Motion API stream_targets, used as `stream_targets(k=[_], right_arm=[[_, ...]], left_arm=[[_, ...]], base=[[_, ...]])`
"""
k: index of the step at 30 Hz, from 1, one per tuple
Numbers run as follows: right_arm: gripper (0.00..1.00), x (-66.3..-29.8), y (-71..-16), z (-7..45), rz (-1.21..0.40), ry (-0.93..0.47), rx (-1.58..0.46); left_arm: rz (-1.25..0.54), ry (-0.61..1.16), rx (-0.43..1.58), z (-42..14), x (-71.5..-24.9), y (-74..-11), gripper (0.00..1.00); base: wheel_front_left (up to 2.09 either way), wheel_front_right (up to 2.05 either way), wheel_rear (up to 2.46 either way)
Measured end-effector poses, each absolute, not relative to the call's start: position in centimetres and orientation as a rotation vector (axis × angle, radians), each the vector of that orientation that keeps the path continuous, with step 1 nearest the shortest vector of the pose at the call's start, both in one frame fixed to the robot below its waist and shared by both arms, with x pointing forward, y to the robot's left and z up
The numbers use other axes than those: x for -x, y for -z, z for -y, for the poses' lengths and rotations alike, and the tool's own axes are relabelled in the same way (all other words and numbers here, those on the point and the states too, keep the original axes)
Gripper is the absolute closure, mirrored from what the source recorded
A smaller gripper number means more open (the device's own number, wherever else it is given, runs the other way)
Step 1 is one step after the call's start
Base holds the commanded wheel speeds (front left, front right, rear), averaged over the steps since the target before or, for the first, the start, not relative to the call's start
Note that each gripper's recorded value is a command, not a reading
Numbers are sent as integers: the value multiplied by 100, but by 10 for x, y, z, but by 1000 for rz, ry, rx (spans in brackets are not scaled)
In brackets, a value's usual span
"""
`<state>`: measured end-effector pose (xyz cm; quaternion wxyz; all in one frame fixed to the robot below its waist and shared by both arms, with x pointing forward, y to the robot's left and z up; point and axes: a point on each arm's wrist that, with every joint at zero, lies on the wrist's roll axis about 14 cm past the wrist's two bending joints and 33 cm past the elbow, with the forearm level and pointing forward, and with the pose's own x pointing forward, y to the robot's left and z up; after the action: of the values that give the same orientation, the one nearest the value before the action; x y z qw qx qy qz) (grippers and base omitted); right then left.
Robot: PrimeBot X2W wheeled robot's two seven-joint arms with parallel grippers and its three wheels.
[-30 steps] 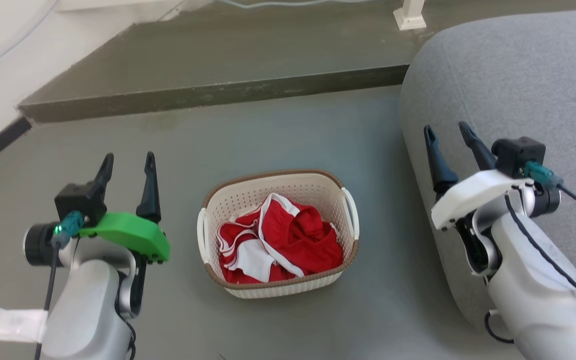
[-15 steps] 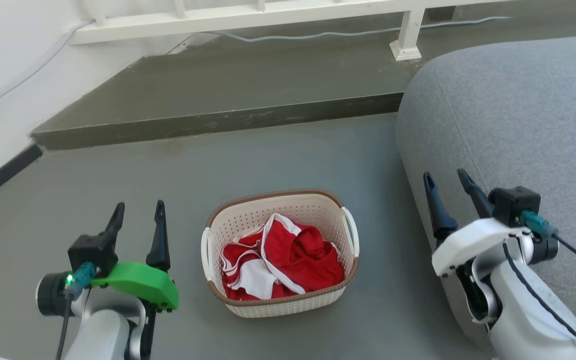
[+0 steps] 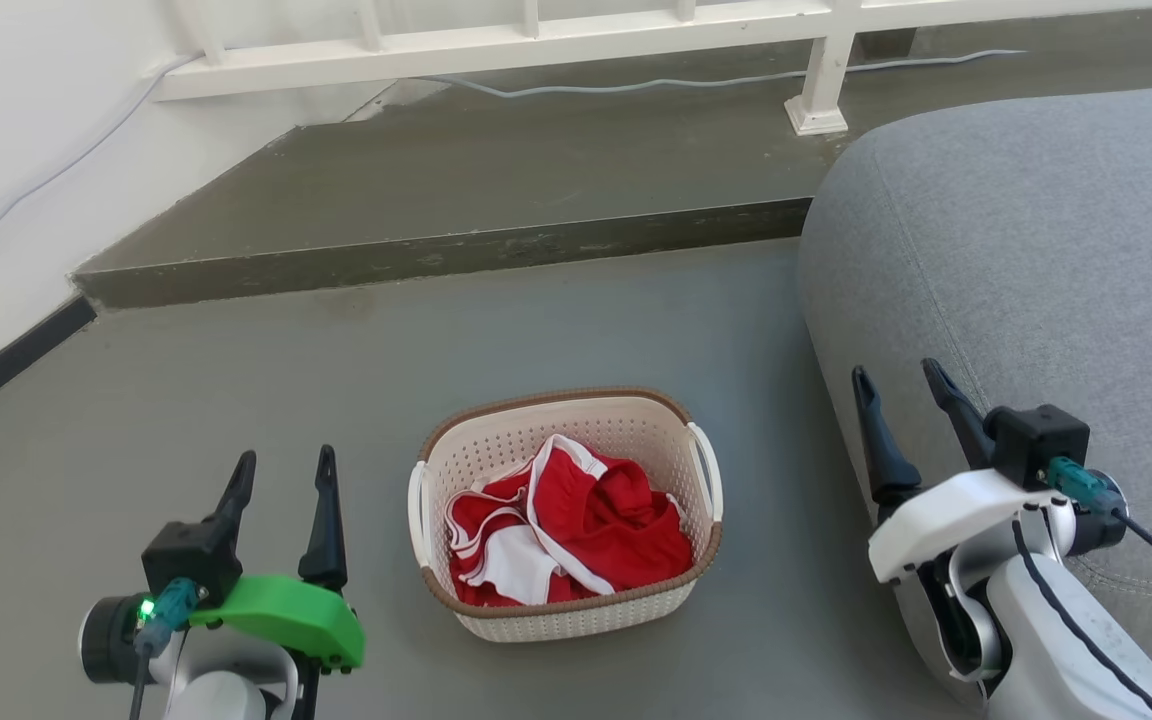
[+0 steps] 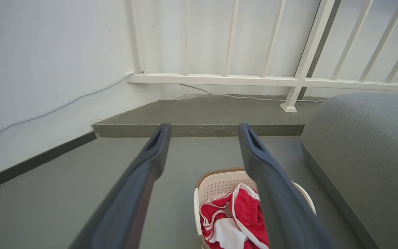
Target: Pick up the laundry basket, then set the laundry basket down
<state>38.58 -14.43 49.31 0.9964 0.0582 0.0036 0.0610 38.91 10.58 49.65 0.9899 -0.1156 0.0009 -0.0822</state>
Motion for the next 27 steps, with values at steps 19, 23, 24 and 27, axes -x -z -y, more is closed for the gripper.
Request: stream_targets(k=[19, 23, 24, 27], right_arm=[[0, -372, -478, 146, -43, -129, -73], [0, -373, -480, 145, -37, -130, -74], [0, -373, -480, 145, -37, -131, -75], [0, -371, -479, 145, -42, -130, -76]], left_arm=[[-9, 148, 223, -111, -380, -492, 0], [-12, 145, 226, -112, -378, -491, 0], [-16, 145, 227, -112, -378, -490, 0], [-13, 142, 225, -112, -378, -492, 0]], base=[[0, 0, 0], [0, 0, 0], [0, 0, 0], [0, 0, 0]])
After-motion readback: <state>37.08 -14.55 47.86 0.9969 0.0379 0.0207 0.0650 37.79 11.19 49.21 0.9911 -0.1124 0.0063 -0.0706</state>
